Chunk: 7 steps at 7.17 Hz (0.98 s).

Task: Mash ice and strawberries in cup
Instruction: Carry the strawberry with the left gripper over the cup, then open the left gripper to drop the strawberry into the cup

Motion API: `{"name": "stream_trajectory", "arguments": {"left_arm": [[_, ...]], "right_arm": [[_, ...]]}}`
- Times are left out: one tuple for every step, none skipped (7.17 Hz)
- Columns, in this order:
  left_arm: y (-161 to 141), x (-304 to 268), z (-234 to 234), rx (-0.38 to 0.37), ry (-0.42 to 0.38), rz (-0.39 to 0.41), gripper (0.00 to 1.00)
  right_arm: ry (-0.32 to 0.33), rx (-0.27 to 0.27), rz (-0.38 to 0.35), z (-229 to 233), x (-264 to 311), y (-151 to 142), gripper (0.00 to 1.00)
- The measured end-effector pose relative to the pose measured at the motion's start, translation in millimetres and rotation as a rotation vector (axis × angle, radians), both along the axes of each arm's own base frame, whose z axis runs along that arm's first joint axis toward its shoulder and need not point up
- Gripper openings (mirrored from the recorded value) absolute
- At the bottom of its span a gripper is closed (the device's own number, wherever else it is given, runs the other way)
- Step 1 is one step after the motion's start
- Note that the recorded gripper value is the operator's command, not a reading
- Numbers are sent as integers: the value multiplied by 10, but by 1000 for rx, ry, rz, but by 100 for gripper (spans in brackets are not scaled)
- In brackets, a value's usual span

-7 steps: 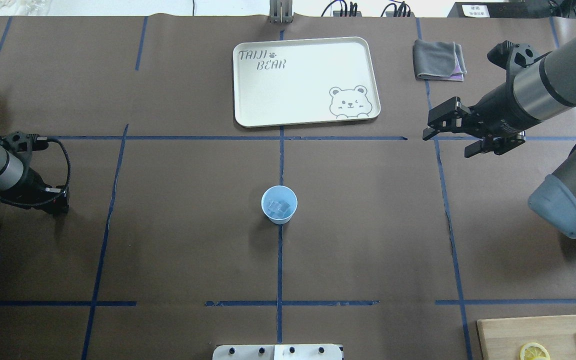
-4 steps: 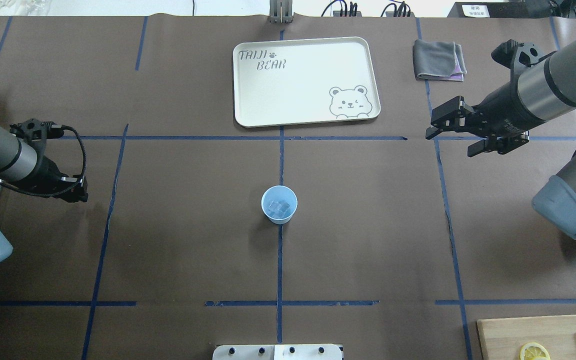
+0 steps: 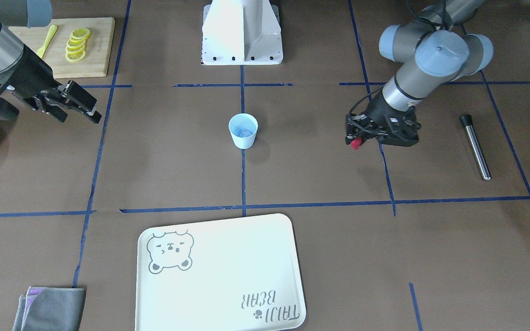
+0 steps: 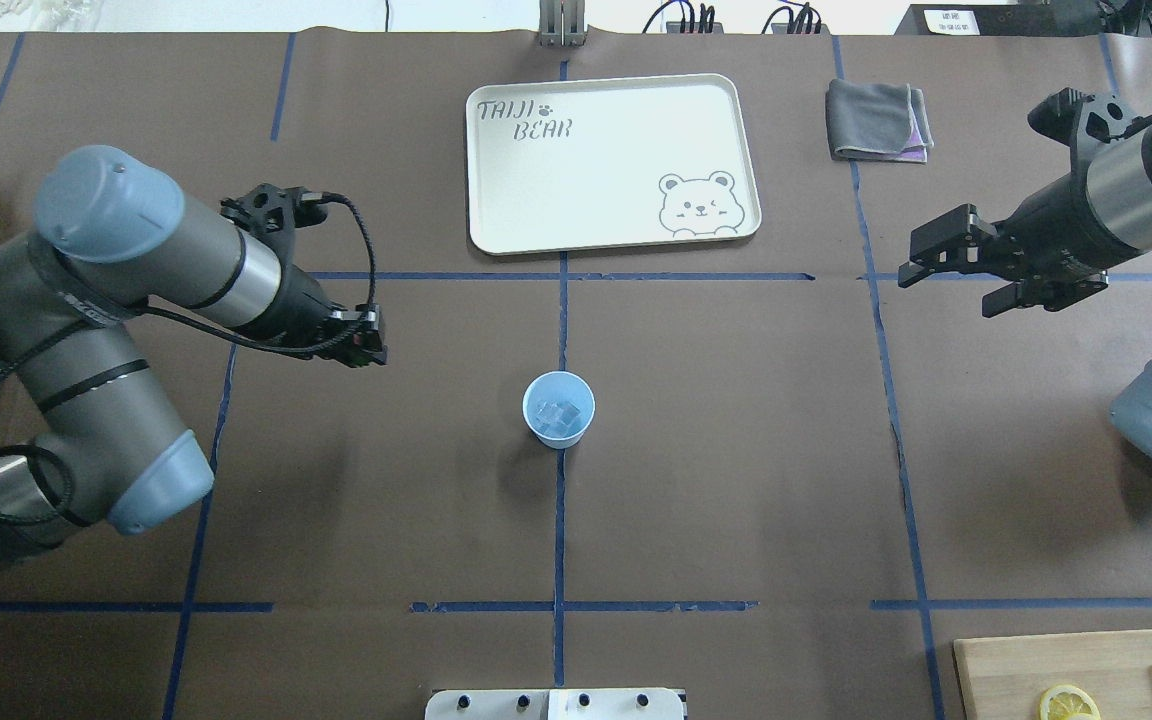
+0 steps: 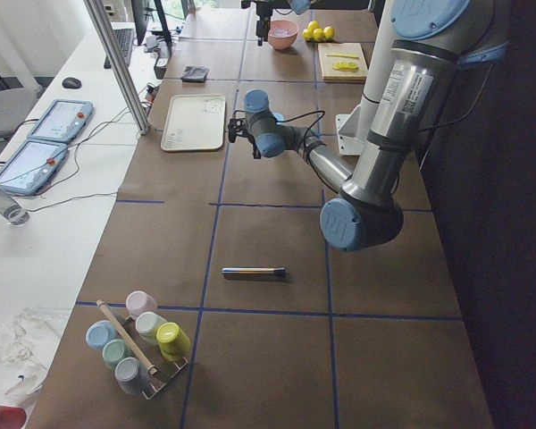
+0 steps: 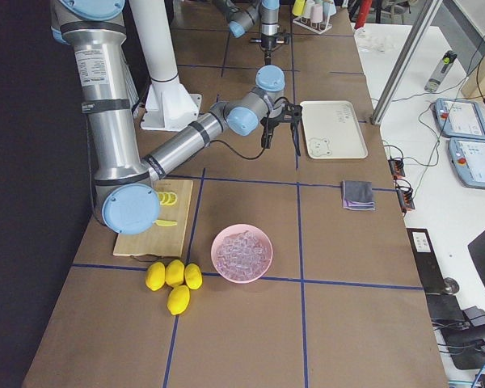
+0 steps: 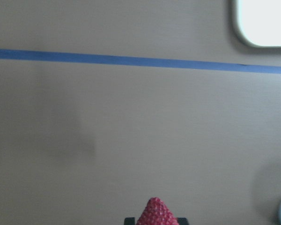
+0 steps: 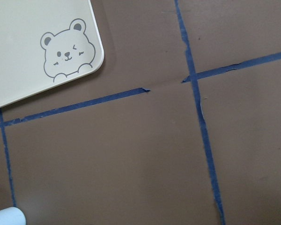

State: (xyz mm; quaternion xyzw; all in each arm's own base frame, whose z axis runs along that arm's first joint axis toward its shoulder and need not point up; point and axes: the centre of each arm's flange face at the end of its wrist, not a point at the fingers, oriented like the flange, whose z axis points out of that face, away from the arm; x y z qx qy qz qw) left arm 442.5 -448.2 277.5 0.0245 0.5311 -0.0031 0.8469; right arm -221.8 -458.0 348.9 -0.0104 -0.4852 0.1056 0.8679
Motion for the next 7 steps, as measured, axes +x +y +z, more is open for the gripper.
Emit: {"name": "stream_trajectory", "arguments": {"left_arm": [[176,375,-365,27,26,-6,0],[272,673,-670,50,46,-19,0],[306,828,-865,53,62,-27,5],[325,895,-1001,53,76,-31,22],[349,931,-1047,54,81,-28,59],[369,953,-1056,54,82,-25,77],[384,971,-1060,54,83,-22,84]], "right_arm": [[18,24,-14,126,91,7,99],[28,38,-21,196,148,13,99],[31,43,-22,221,180,15,99],[32,45,-21,231,200,14,99],[32,46,-21,231,207,14,99],[32,47,-20,225,210,17,99],[32,47,-20,223,210,19,99]]}}
